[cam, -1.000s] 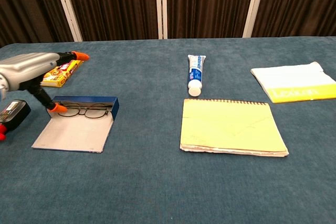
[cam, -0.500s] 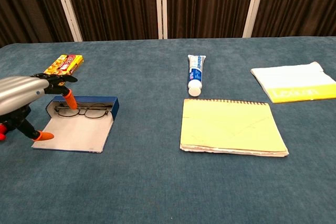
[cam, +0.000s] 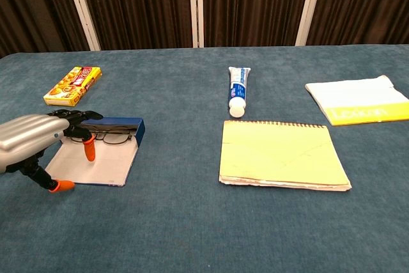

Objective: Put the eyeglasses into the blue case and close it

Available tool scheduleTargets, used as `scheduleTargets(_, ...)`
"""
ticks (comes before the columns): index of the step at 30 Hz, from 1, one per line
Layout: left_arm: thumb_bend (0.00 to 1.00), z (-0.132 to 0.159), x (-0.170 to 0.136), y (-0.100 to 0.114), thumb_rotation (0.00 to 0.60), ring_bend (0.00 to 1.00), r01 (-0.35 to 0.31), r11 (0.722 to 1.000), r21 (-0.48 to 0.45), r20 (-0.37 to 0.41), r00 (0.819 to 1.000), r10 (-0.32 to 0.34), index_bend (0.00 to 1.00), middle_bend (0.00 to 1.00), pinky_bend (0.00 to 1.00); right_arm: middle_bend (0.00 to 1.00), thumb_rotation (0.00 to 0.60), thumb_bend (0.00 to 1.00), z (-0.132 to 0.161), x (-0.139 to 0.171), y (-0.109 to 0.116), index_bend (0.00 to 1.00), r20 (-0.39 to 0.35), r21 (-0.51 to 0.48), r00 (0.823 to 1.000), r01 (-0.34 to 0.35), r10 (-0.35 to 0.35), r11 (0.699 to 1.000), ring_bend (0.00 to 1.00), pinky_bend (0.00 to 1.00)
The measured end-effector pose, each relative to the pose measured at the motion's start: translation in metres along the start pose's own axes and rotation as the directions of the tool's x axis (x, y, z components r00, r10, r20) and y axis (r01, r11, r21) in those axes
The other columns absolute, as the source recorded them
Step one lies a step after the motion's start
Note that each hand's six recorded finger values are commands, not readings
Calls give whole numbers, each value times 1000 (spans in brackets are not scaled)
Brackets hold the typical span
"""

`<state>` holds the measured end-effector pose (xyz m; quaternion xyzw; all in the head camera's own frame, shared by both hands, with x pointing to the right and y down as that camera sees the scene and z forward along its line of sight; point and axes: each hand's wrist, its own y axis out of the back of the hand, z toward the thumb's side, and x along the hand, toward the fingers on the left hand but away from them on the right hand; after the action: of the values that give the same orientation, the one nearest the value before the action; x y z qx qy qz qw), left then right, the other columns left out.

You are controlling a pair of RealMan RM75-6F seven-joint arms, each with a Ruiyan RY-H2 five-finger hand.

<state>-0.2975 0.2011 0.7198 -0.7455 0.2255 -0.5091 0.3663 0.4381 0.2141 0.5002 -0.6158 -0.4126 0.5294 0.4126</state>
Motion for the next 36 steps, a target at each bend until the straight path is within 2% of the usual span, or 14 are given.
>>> scheduleTargets(15, 229, 1, 6, -4, 600, 0, -17, 1000, -7, 3, 1000, 17, 414, 0, 0, 0, 600, 0, -1, 0, 1, 12, 2, -3, 1000, 1, -1, 1000, 0, 0)
scheduleTargets(29, 230, -3, 7, -10, 600, 0, -4, 1000, -4, -8, 1000, 4, 391, 0, 0, 0, 600, 0, -1, 0, 0, 12, 1, -2, 1000, 0, 0, 1000, 0, 0)
scheduleTargets(32, 264, -3, 7, -10, 600, 0, -5, 1000, -5, -7, 1000, 5, 389, 0, 0, 0, 600, 0, -1, 0, 0, 12, 1, -2, 1000, -1, 1, 1000, 0, 0)
scheduleTargets(36, 382, -3, 7, -12, 600, 0, 0, 1000, -7, -5, 1000, 0, 390, 0, 0, 0, 600, 0, -1, 0, 0, 13, 0, -4, 1000, -2, 2, 1000, 0, 0)
